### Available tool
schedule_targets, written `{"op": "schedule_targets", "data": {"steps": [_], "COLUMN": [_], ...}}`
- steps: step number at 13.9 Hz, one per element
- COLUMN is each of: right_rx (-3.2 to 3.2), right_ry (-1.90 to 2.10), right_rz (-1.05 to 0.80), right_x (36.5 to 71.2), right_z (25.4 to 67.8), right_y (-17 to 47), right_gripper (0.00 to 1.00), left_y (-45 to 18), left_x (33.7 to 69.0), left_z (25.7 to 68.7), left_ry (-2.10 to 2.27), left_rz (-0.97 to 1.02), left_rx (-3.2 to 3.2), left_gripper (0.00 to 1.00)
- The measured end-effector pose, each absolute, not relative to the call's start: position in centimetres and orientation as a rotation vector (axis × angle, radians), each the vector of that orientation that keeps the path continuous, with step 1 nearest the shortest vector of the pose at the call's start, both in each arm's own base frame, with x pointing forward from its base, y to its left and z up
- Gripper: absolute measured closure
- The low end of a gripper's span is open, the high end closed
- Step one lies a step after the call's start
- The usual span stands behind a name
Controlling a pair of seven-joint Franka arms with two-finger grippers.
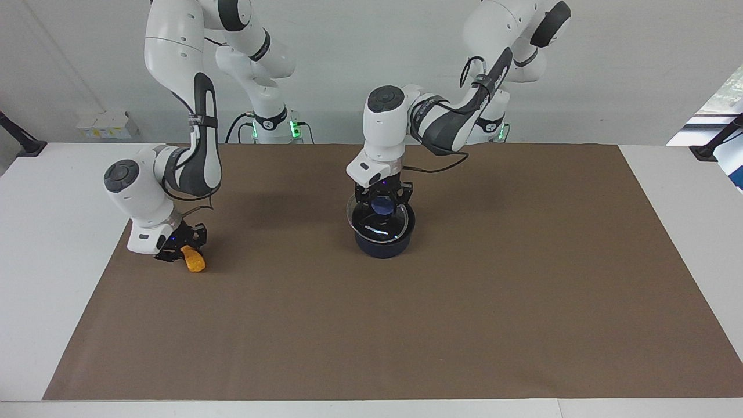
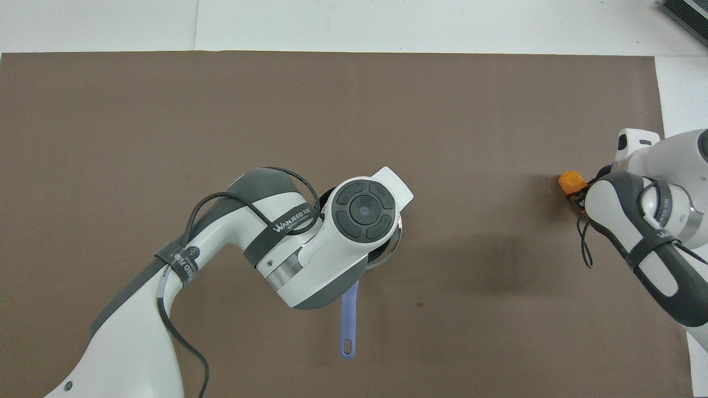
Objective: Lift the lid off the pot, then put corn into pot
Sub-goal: 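Grasp the lid knob with the left gripper while the right gripper grasps the corn, then lift the lid with the left gripper while the right gripper lifts the corn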
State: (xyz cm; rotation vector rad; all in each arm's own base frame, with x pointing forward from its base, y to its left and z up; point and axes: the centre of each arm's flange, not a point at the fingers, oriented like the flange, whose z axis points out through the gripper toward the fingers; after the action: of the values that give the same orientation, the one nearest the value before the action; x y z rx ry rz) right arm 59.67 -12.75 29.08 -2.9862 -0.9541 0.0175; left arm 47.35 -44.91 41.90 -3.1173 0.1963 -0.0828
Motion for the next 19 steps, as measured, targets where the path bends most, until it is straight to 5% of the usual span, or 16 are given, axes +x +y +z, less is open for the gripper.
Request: {"op": "schedule_targets", "data": {"steps": [6, 14, 19], "right_rx": [-2.975, -3.026, -3.099], "right_ry": [-0.884, -0.372, -0.172], "right_rz": [-0.003, -0.007, 0.024], "right_x": [59.9, 60.4, 60.0], "right_z": [30.0, 46.7, 50.9], "right_y": [-12.7, -2.6, 8.8], "right_gripper": [0.64, 0.64, 0.64], "left_y": [-40.8, -30.1, -19.7], "left_x": [48.9, 55.3, 58.7], "left_z": [47.0, 47.5, 47.7], "left_ry": [0.114, 0.341, 0.42], "left_rz": [-0.143, -0.057, 0.042], "left_rx": [-3.068, -3.01, -3.052], "left_gripper": [0.4, 0.4, 0.4]}}
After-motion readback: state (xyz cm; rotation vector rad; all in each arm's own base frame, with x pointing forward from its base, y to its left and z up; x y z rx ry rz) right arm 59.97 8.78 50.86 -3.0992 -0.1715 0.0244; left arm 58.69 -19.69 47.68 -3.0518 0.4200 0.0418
